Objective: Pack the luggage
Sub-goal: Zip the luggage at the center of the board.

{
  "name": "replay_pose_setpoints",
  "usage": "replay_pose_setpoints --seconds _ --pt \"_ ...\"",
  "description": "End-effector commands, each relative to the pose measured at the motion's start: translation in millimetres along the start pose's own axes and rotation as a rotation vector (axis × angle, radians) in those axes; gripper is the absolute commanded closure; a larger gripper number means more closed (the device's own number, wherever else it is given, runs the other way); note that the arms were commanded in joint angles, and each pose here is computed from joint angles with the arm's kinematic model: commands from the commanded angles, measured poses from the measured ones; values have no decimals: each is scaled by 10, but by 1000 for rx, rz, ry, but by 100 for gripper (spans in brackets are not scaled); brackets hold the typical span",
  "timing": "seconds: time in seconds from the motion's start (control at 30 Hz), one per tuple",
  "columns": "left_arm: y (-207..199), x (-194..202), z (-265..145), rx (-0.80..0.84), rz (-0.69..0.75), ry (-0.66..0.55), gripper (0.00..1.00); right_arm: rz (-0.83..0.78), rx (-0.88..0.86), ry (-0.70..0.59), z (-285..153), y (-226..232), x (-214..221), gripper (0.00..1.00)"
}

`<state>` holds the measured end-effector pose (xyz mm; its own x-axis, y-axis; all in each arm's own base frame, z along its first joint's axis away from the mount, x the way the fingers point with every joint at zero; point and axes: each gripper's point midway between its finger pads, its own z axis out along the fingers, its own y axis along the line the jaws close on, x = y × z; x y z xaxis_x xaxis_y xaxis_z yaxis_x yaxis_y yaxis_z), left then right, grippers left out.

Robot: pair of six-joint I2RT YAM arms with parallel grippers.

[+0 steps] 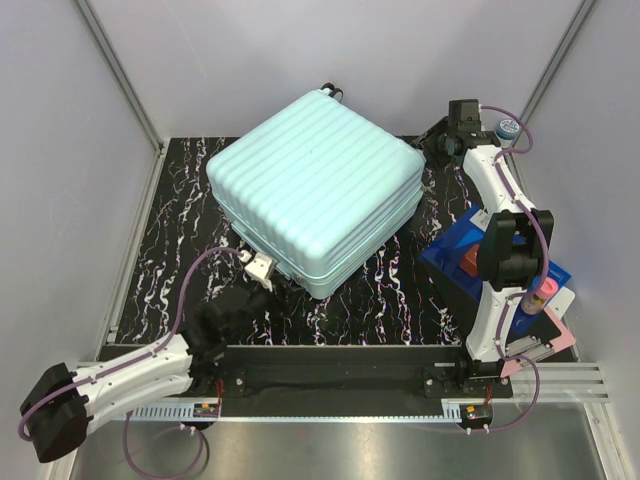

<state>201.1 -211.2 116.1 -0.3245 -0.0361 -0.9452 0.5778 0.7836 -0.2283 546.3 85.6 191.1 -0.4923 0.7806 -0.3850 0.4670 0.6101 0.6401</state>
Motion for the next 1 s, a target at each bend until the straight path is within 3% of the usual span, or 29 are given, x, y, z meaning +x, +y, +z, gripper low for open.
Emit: replay_pose_setpoints --seconds 0.0,0.53,0.7,0.97 --pt "-106 -405 33 14 -53 -149 35 -22 -18 -26 224 -22 -60 100" --pt "-110 -295 188 -52 -70 -99 46 -33 -18 -18 209 -38 -34 100" --pt "-158 -394 211 -36 -75 -132 54 -41 -18 -25 198 -35 -51 100" --pt "-248 -453 200 -1 -82 -163 57 -45 -12 -21 216 -60 -35 100"
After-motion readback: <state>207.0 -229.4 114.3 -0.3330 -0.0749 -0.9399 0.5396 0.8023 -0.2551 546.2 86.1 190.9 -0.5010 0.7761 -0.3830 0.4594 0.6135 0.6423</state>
